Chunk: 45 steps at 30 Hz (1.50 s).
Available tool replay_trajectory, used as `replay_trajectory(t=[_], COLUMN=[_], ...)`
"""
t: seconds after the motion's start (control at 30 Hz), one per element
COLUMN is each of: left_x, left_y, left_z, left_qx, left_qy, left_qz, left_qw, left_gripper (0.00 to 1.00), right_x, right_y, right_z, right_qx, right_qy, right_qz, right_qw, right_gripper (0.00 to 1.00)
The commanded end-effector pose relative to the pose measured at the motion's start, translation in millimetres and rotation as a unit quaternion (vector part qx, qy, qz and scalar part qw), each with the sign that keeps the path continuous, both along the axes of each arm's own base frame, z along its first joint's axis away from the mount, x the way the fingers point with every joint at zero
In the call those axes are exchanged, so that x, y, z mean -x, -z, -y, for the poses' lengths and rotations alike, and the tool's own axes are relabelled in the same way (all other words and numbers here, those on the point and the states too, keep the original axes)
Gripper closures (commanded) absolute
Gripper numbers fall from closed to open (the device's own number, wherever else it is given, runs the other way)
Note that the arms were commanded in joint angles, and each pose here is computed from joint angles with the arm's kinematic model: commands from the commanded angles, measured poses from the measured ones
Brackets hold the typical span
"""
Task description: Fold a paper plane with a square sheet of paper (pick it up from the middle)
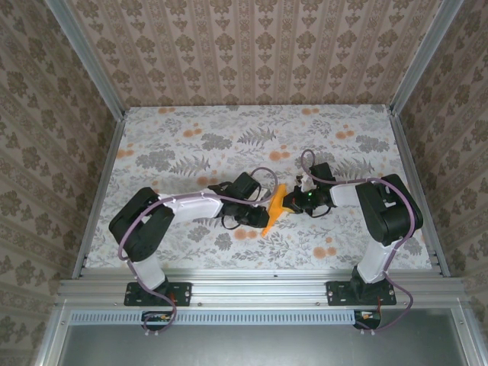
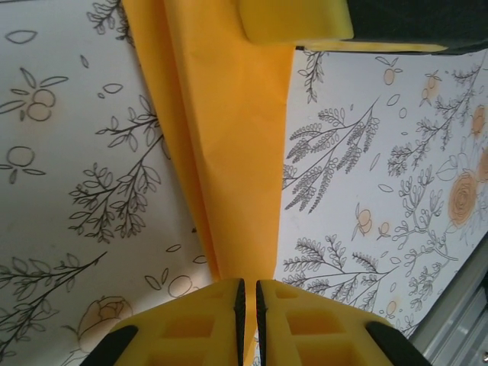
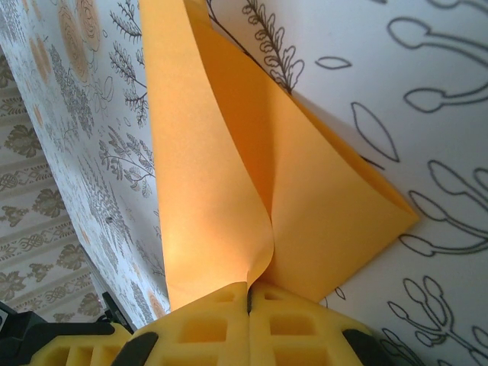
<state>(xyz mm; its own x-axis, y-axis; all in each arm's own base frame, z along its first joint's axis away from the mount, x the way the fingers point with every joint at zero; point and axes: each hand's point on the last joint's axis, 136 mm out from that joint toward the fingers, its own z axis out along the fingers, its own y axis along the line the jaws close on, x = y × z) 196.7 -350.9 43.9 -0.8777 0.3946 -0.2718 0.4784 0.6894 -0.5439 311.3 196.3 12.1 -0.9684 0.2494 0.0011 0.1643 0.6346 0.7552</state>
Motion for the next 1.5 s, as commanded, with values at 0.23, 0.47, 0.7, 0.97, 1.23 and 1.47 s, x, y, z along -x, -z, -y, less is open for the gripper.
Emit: replay_trajectory(t=[0.23, 0.47, 0.7, 0.97, 1.23, 1.47], left_x=[9.7, 13.4, 16.5, 20.6, 28.0, 31.3], left_y=[13.7, 20.4, 22.7, 31.5, 57.9, 80.3], left_z=[6.7, 11.6, 15.6, 17.9, -3.8, -22.3], left_qx=[0.013, 0.007, 0.008, -0.006, -0.083, -0.129], left_qy=[0.008, 0.018, 0.021, 0.028, 0.039, 0.031], left_qz=[-0.032, -0.04, -0.042, -0.044, -0.033, -0.034], left_qw=[0.999, 0.999, 0.999, 0.999, 0.995, 0.991], left_gripper=[0.84, 0.84, 0.84, 0.84, 0.85, 0.85], right_x=[13.1, 14.3, 15.1, 14.8, 6.7, 10.2], right_y=[38.4, 41.7, 46.0, 46.1, 22.5, -10.9], right_z=[25.4, 24.6, 24.4, 24.3, 20.3, 26.6], right_qx=[0.073, 0.065, 0.057, 0.056, 0.044, 0.066], right_qy=[0.039, 0.05, 0.064, 0.067, 0.064, 0.046], right_qz=[-0.046, -0.052, -0.063, -0.064, -0.039, -0.004], right_qw=[0.996, 0.995, 0.994, 0.994, 0.996, 0.997], right_gripper=[1.0, 1.0, 1.0, 1.0, 0.99, 0.77])
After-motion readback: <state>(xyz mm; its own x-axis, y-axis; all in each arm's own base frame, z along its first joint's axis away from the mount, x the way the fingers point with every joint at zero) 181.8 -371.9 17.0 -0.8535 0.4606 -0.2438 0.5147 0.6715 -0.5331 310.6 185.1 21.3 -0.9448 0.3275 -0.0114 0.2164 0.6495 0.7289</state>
